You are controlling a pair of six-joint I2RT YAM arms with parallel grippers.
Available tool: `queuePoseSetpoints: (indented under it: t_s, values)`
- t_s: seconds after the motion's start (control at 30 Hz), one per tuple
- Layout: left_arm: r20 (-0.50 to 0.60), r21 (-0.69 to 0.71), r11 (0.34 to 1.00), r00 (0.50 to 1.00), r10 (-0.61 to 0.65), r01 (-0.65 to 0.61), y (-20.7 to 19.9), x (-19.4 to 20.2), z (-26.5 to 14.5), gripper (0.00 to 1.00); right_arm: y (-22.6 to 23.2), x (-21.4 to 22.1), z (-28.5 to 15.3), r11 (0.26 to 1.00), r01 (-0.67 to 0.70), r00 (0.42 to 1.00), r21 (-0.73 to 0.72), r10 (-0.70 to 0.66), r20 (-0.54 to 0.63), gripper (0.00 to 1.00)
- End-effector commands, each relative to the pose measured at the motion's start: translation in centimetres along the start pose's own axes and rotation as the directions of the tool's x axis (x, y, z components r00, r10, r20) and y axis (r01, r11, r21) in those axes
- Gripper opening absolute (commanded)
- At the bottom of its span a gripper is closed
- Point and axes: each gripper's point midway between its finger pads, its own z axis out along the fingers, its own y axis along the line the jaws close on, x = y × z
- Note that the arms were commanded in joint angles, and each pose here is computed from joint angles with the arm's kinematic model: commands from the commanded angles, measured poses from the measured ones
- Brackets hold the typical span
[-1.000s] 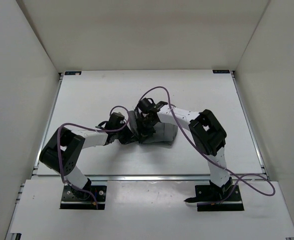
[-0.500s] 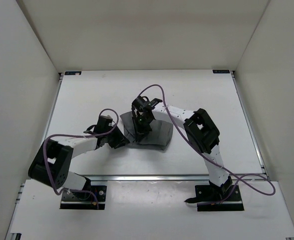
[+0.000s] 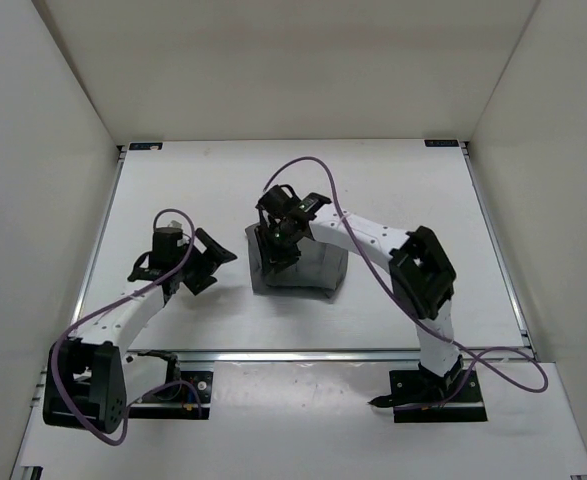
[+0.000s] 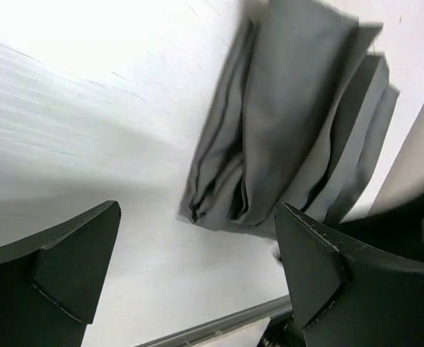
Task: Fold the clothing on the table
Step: Fold the skirt
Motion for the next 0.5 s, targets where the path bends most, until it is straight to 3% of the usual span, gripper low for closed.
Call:
queuePoseSetpoints:
  t_s: [0.0, 0.1, 0.13, 0.23, 0.3, 0.37, 0.47]
  values:
    - [0.017, -0.005, 1.0, 1.0, -0.009, 0.01, 0.8, -1.1, -1.2, 0.99, 3.6, -0.7, -6.2, 0.994, 0.106, 0.98, -0.021, -0.101, 0.174, 0.33]
    - [0.015, -0.057, 0.997, 0.999, 0.05, -0.049, 0.9, -2.3, -1.9, 0.99, 0.9, 2.4, -7.7, 0.997, 0.072, 0.976, 0.007, -0.072, 0.206, 0.36]
    - [0.016, -0.068, 0.994, 0.996, 0.09, -0.089, 0.9, -2.5, -2.0, 0.99, 0.5, 2.3, -9.2, 0.998, 0.065, 0.964, -0.004, -0.062, 0.257, 0.39]
    - [-0.046, -0.097, 0.969, 0.973, 0.225, -0.228, -0.4, -2.0, -2.5, 0.99, -2.5, 4.5, -11.1, 0.998, 0.02, 0.963, 0.063, -0.036, 0.268, 0.49]
    - [-0.156, -0.178, 0.911, 0.925, 0.346, -0.371, -0.1, -0.8, -3.2, 0.98, -5.0, 6.2, -11.6, 0.99, -0.015, 0.97, 0.137, -0.019, 0.244, 0.52]
    - [-0.232, -0.29, 0.797, 0.847, 0.478, -0.53, 1.4, -0.7, -3.9, 0.99, -7.5, 7.0, -11.6, 0.982, -0.033, 0.976, 0.188, -0.009, 0.219, 0.51]
    - [-0.316, -0.404, 0.685, 0.795, 0.518, -0.606, 4.0, -2.2, -5.6, 0.98, -10.3, 6.9, -12.2, 0.946, -0.012, 0.984, 0.323, -0.046, 0.171, 0.54]
